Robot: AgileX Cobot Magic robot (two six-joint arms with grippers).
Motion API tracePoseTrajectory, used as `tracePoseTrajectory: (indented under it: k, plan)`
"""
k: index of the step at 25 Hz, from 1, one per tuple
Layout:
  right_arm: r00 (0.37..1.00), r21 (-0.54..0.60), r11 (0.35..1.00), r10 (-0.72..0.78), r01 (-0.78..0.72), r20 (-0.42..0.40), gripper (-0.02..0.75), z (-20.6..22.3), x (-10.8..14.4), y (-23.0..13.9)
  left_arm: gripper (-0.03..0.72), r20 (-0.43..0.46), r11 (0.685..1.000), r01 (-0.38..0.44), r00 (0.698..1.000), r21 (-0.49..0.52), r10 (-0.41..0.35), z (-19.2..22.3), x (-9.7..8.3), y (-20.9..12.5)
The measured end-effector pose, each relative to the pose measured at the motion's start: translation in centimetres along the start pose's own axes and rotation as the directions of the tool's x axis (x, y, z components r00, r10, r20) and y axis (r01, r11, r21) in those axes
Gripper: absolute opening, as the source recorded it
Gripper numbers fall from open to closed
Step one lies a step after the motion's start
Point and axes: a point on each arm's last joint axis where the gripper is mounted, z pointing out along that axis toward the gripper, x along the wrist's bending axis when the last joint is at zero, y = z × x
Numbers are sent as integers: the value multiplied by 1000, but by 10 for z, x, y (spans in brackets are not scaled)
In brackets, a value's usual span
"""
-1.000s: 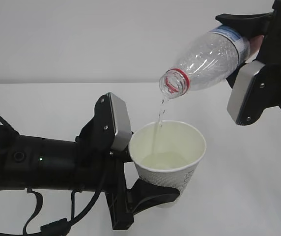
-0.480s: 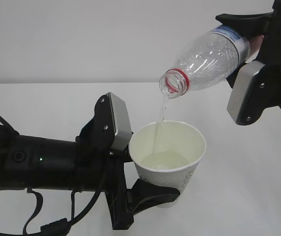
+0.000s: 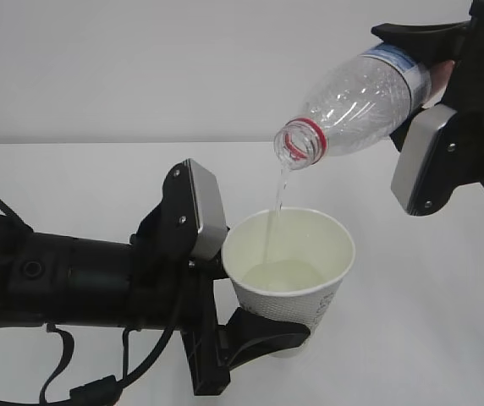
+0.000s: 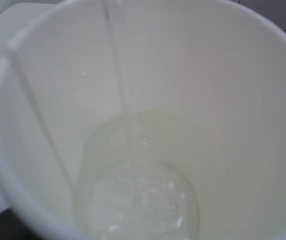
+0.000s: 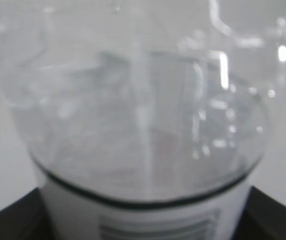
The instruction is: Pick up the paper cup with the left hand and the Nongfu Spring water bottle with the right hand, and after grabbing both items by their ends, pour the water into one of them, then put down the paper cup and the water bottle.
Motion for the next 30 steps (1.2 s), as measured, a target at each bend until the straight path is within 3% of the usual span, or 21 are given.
tracePoseTrajectory:
  k: [30]
  plan:
    - [1000, 0, 1000, -24, 24, 0, 512, 0, 0, 0, 543, 0, 1000, 1, 1000, 1, -1, 0, 0, 0]
